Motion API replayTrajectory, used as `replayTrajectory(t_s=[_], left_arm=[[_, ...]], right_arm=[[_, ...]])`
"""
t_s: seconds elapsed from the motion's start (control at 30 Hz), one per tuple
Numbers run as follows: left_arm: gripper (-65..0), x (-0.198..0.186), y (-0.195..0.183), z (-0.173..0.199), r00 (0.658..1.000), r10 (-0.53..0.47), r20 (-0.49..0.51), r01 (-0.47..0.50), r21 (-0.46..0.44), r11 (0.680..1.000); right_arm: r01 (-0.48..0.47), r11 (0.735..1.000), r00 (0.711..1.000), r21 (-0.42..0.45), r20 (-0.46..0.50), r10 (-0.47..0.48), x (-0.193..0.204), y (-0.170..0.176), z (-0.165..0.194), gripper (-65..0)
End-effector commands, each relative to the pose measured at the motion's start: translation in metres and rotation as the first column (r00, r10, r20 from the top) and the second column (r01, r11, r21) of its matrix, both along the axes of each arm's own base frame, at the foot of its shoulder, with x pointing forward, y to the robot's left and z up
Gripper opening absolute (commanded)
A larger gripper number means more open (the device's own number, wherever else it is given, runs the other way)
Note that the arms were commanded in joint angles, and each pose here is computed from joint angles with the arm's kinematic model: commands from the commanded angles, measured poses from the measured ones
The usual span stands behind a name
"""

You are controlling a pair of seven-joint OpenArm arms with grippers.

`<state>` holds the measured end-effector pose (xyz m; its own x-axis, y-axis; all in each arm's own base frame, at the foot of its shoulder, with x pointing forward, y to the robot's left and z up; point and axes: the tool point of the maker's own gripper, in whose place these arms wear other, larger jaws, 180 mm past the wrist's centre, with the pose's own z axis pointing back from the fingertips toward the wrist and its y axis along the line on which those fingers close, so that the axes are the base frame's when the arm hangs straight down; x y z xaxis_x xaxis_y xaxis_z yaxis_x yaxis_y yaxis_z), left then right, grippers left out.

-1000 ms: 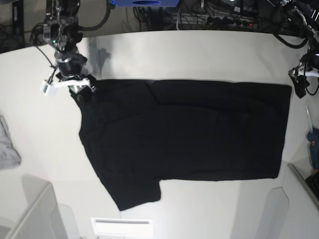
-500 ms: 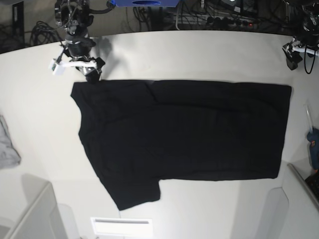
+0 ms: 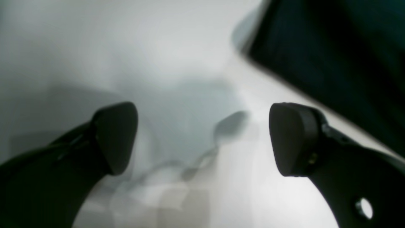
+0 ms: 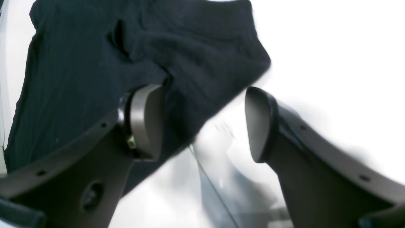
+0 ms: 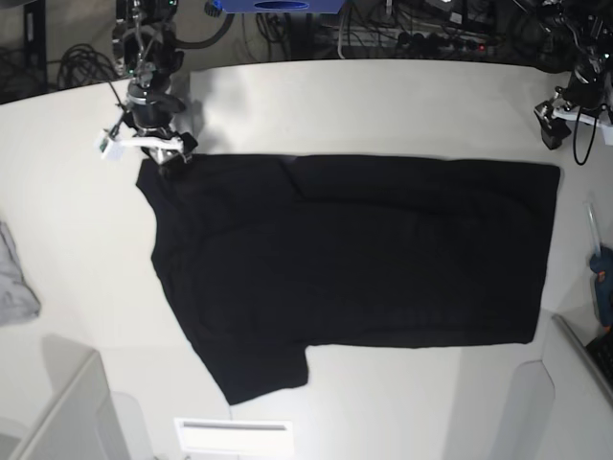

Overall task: Fold the T-shirt properly
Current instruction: 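Release and regrasp the shoulder corners with both grippers, then pull the shirt's collar edge toward the robot with both grippers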

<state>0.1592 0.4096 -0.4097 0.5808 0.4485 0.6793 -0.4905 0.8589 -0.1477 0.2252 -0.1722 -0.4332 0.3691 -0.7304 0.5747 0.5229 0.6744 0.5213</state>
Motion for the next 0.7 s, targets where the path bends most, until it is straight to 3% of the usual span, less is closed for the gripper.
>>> replayTrajectory(t_s=[0.0, 0.57, 0.67], left_arm=[[-1.3, 0.007, 0.009, 0.010, 1.000, -0.003, 0.022, 0.002, 0.030, 1.000], [-1.3, 0.057, -0.014, -0.008, 0.997, -0.023, 0.075, 0.028, -0.077, 0.997], [-1.3, 0.067, -0.029, -0.017, 0.996, -0.074, 0.057, 0.080, -0.100, 0.992]], right_arm=[[-0.001, 1.000, 0.999, 0.015, -0.041, 0.002, -0.006, 0.001, -0.008, -27.0], [-0.003, 1.000, 1.000, 0.016, -0.024, 0.003, 0.009, 0.000, -0.009, -27.0], [-0.003, 1.000, 1.000, 0.016, -0.015, 0.003, 0.013, 0.000, -0.006, -27.0]])
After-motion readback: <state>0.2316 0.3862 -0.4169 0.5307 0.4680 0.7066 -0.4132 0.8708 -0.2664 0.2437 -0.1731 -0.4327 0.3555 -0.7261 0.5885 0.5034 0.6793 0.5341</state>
